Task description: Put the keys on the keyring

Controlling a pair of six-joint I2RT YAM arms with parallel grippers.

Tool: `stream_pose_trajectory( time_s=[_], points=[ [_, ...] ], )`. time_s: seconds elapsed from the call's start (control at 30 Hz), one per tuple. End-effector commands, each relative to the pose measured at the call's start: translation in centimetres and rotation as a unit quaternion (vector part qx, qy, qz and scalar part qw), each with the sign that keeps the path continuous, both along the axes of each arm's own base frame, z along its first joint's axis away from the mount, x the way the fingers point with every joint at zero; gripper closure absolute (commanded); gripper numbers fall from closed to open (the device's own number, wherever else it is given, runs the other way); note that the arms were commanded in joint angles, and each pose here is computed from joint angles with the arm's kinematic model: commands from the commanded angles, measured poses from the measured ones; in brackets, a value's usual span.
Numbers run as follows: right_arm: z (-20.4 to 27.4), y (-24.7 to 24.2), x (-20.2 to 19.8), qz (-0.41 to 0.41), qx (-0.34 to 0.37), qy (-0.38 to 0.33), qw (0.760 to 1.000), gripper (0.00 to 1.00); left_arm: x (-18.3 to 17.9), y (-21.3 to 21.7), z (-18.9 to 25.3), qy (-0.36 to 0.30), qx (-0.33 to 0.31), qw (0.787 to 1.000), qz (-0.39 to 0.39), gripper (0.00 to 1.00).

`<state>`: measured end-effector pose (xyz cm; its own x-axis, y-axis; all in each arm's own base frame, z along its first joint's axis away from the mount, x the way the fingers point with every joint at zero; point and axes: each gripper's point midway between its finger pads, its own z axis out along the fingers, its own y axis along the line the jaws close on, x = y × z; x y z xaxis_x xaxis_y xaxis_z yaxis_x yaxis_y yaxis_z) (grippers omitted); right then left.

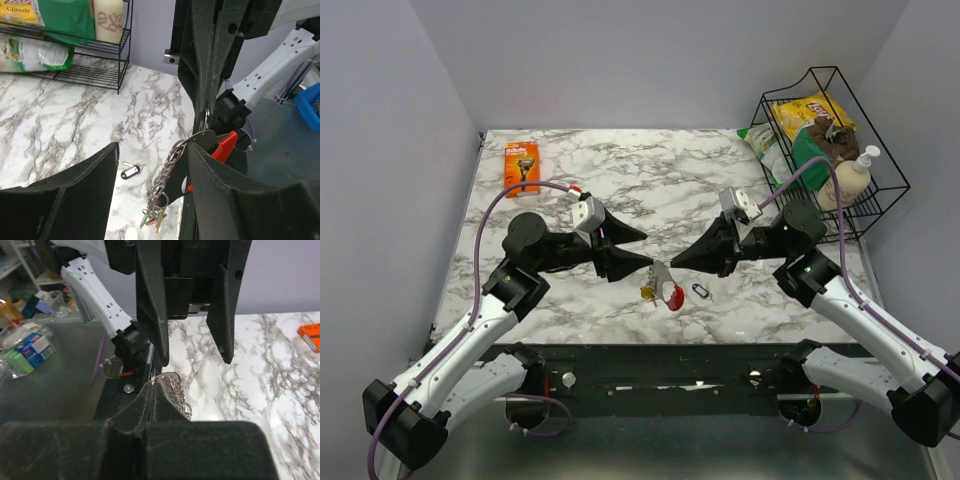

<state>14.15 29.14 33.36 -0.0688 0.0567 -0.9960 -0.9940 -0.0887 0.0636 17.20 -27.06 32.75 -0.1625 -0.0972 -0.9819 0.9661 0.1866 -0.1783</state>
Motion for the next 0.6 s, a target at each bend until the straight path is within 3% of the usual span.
stream_pose_trajectory(
  time_s=[0.0,0.33,0.57],
  points=[
    [3.5,-0.3,-2.6,0.073,0.031,-0.039,0.996,1.0,-2.6,0.8,2.4,-0.053,-0.037,0.997,-0.048,0.33],
    [4.8,-2.2,-7.2,0.205,0.021,-0.053,0.977,1.0,-4.5,0.7,2.3,-0.058,-0.043,0.992,-0.1,0.32],
    [5.1,-3.0,-8.3,0.228,0.015,-0.058,0.972,1.0,-4.9,0.8,2.4,-0.063,-0.042,0.991,-0.109,0.33]
  ],
)
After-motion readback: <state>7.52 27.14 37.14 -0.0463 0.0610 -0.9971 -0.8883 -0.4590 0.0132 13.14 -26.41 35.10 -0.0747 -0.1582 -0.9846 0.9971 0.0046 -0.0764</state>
